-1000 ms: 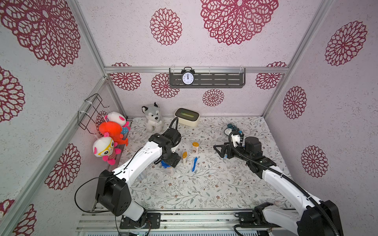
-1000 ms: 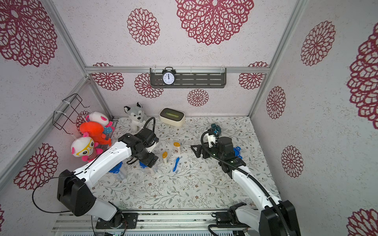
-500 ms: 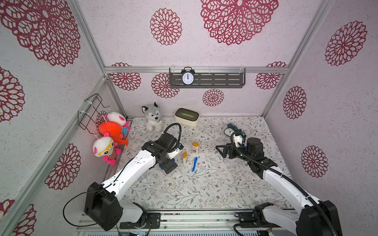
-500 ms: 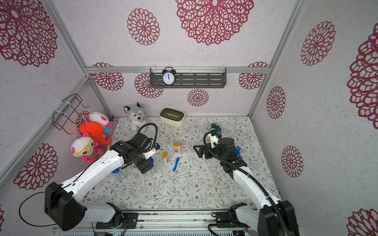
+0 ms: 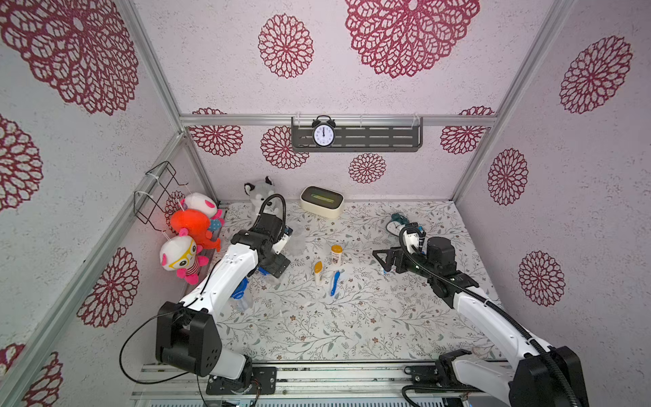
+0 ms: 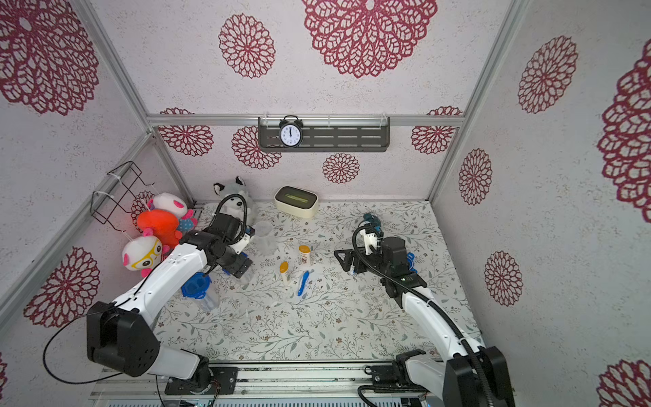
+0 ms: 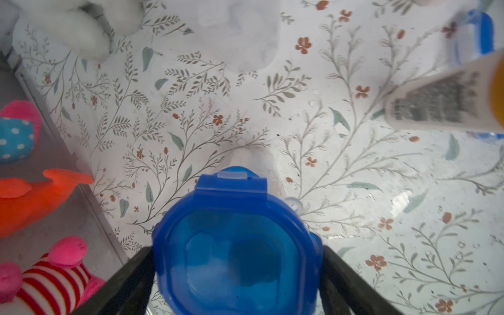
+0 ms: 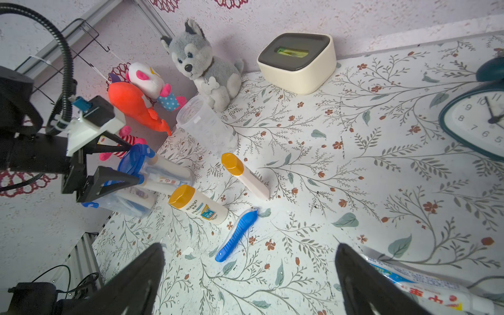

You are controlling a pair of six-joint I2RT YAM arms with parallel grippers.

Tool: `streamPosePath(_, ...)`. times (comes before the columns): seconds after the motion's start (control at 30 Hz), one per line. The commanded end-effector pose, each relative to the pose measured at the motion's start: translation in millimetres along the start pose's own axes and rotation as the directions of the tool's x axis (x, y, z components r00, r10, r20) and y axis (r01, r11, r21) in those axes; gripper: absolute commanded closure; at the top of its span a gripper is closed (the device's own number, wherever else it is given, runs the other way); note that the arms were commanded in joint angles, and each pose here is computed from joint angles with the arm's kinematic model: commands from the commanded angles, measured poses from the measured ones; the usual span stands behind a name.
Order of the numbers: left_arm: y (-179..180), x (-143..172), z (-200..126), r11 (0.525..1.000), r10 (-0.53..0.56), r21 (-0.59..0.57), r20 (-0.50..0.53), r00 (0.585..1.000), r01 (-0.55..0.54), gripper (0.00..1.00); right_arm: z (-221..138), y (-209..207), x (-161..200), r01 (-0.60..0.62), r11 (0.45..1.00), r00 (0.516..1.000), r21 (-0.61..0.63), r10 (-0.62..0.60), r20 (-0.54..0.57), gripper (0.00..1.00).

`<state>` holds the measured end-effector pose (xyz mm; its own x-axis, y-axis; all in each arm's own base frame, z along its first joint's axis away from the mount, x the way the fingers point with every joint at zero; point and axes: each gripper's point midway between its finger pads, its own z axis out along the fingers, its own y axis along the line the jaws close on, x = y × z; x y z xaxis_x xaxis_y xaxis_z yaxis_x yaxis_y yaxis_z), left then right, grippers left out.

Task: Pack away toiletry kits
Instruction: Move the container to the center of the board.

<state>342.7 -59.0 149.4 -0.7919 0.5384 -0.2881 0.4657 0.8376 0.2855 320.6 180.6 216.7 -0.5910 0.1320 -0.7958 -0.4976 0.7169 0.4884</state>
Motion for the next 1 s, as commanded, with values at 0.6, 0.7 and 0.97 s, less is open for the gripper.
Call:
streamPosePath(0.6,83.9,-18.0,13.4,0.958,-0.28,-0.055,0.032,0.96,0.281,0.02,-7.9,0.4,-13.1,0.006,1.0,0.999,-0.011,-0.005,0.045,0.01)
streamPosePath(0.7,91.5,-25.9,-0.6,0.95,-0.302,-0.049,0.09,0.949,0.307,0.02,-5.7,-3.3,-11.5,-0.003,1.0,1.0,0.003,0.003,0.031,0.01)
streamPosePath(0.97,105.9,-72.2,-63.7,0.833,-0.527,0.031,0.355,0.772,0.553,0.01,1.9,-17.6,-13.4,-0.025,0.997,1.0,0.067,0.024,0.017,0.03)
